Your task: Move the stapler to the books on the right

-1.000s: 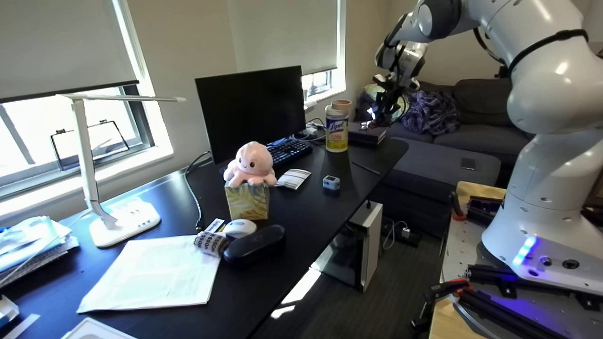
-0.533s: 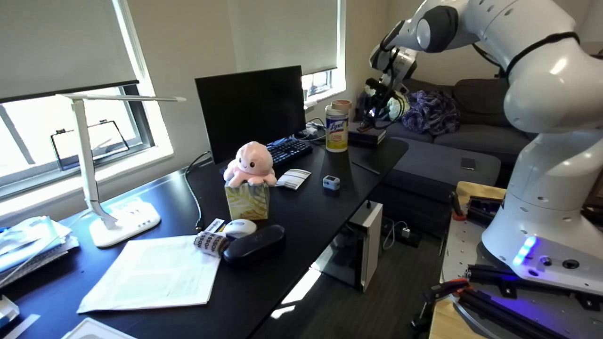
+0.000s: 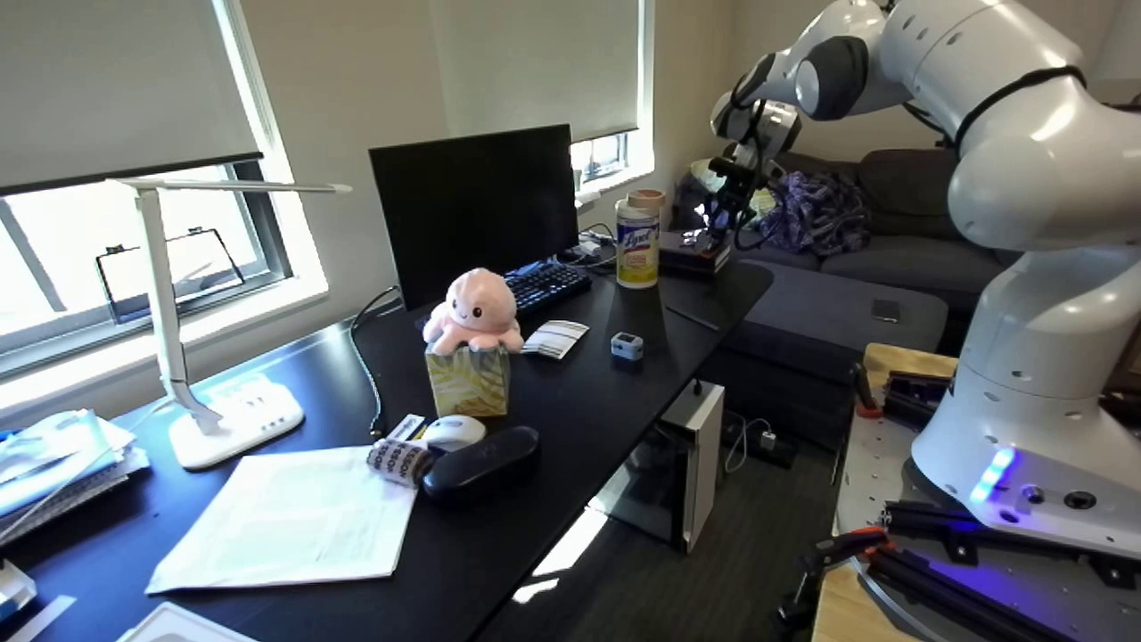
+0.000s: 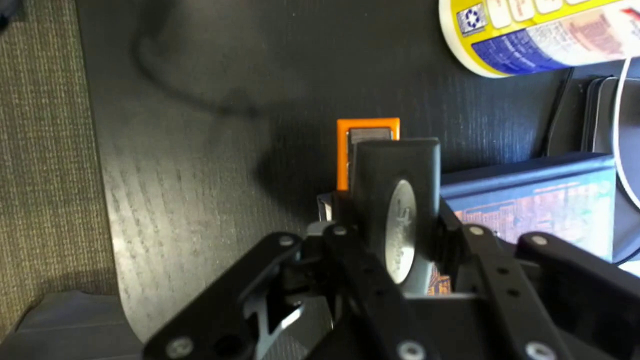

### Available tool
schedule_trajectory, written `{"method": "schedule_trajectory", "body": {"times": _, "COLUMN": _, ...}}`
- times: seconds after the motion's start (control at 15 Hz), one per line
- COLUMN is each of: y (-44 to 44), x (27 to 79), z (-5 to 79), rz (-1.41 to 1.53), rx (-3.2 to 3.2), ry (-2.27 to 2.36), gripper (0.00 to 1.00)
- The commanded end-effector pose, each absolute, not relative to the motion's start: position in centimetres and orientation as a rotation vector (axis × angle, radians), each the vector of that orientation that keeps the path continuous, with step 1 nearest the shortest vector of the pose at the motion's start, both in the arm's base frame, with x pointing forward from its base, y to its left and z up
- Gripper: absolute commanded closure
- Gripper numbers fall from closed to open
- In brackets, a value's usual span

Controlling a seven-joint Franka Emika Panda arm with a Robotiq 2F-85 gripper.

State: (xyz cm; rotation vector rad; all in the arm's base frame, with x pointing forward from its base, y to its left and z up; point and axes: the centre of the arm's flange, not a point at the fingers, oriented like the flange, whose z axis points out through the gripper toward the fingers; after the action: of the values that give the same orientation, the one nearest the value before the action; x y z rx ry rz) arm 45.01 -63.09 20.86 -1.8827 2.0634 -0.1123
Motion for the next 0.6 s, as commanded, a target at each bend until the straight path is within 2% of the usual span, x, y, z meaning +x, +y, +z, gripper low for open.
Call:
{"method": "schedule_trajectory", "body": {"times": 0.0, "y": -65.4, "x": 46.4, "z": 21.5, "rz": -0.171, "rx": -1.984, "ry": 2.006, "gripper": 0.88}}
{"method": "schedule_trajectory", "body": {"times": 0.53, "y": -66.0, "x": 48.3, "z": 21.3, "rz": -0.19, "rx": -2.055, "ry": 1.977, "gripper": 0.88}}
